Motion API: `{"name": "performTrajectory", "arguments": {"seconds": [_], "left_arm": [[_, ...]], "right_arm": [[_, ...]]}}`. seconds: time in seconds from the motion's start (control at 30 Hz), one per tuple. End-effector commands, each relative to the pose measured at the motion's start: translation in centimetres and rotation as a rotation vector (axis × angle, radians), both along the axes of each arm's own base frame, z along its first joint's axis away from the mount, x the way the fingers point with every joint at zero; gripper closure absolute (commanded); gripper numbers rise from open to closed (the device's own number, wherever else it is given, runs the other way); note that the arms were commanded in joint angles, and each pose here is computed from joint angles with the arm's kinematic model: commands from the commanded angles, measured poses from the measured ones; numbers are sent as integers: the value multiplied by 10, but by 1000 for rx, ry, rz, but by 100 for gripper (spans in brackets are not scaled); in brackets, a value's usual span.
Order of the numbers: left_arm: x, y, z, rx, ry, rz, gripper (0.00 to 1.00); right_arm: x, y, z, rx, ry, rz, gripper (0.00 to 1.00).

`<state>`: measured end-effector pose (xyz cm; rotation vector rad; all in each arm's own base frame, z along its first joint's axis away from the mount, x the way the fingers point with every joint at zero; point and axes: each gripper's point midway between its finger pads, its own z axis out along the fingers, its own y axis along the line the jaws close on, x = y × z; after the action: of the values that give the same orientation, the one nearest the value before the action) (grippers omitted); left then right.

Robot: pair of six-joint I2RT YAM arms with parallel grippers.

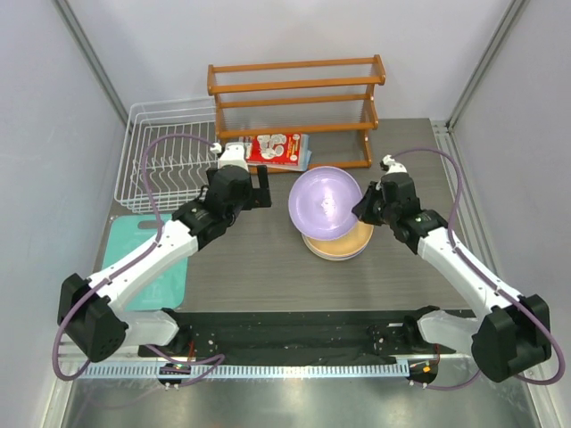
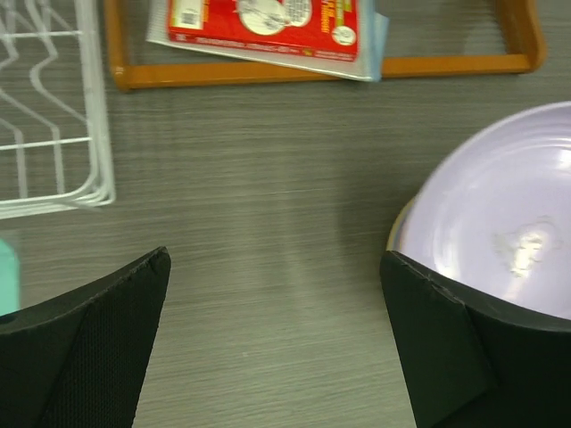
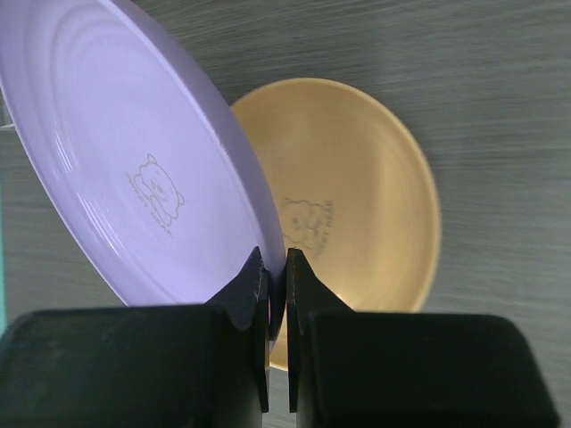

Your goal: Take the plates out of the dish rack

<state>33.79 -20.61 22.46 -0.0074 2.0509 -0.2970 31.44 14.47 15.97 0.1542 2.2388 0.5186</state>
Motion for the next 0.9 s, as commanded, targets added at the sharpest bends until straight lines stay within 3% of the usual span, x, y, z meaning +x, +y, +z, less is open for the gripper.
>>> {"name": "performTrajectory", "arguments": {"seconds": [0.0,0.13,0.37,0.43,0.53,0.57,0.6,0.73,0.87], "left_arm": [[2,40,24,88,-124,136,0],[-1,75,26,175,-184,262,1],[-3,88,12,219,-173,274,1],[-3,86,10,215,-167,265,1],[-3,83,5,219,-155,249,1],[-3,82,5,217,-153,245,1],[-2,81,3,221,-147,241,1],[1,74,-1,230,-132,206,0],[5,67,-4,244,-106,174,1]], "right_arm": [[-17,-43,-10,-128,44,-142,99],[-27,-58,-24,-160,68,-195,99],[-27,-56,-42,-165,115,-169,99],[-24,-51,-42,-151,110,-153,95],[-22,-44,-43,-136,120,-126,62],[-23,-43,-44,-131,125,-119,40],[-23,-43,-44,-131,127,-117,32],[-21,-50,-34,-157,91,-139,14],[-19,-73,-8,-226,23,-228,7]]}}
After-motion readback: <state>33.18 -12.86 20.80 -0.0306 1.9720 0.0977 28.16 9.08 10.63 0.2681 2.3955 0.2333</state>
